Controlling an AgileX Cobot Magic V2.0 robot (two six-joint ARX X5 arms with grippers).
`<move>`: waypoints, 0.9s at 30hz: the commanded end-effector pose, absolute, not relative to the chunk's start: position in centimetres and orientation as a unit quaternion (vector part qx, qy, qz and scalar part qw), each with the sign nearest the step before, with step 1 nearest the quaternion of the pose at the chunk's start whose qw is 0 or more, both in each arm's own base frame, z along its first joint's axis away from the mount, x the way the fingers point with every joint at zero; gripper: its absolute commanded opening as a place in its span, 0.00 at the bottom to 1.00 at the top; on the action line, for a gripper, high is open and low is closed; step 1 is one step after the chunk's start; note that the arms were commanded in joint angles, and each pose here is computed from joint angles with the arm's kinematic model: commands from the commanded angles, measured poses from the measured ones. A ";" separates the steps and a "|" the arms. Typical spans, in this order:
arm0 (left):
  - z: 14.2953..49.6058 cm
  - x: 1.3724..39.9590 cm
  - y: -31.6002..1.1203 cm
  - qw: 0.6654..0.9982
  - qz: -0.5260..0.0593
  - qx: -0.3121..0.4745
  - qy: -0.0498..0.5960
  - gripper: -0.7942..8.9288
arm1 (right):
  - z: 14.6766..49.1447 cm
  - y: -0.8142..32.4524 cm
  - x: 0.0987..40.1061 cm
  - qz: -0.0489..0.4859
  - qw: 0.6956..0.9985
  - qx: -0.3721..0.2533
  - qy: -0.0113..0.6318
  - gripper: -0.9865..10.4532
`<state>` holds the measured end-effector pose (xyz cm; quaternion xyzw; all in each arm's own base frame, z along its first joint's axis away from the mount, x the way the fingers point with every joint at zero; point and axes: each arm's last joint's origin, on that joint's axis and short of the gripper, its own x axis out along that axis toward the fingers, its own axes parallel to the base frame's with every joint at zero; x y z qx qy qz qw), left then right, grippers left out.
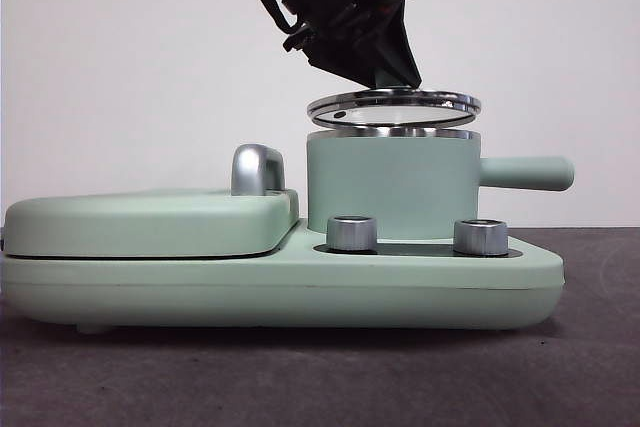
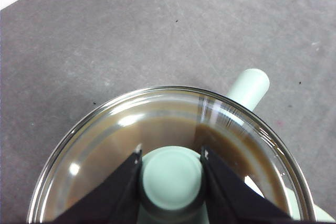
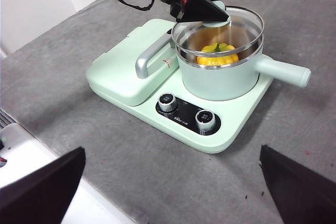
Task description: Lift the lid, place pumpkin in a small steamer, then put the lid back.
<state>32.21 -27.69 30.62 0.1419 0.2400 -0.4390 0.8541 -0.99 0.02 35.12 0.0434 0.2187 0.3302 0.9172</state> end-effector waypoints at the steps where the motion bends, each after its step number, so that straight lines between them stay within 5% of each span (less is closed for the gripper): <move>1: 30.9 32.5 -28.5 0.854 -0.448 0.152 0.217 0.13 | 35.4 0.0 -1.0 0.332 0.917 0.051 0.215 0.55; 27: 30.5 32.6 -28.6 0.841 -0.467 0.171 0.212 0.13 | 35.4 0.0 -1.0 0.326 0.918 0.061 0.218 0.55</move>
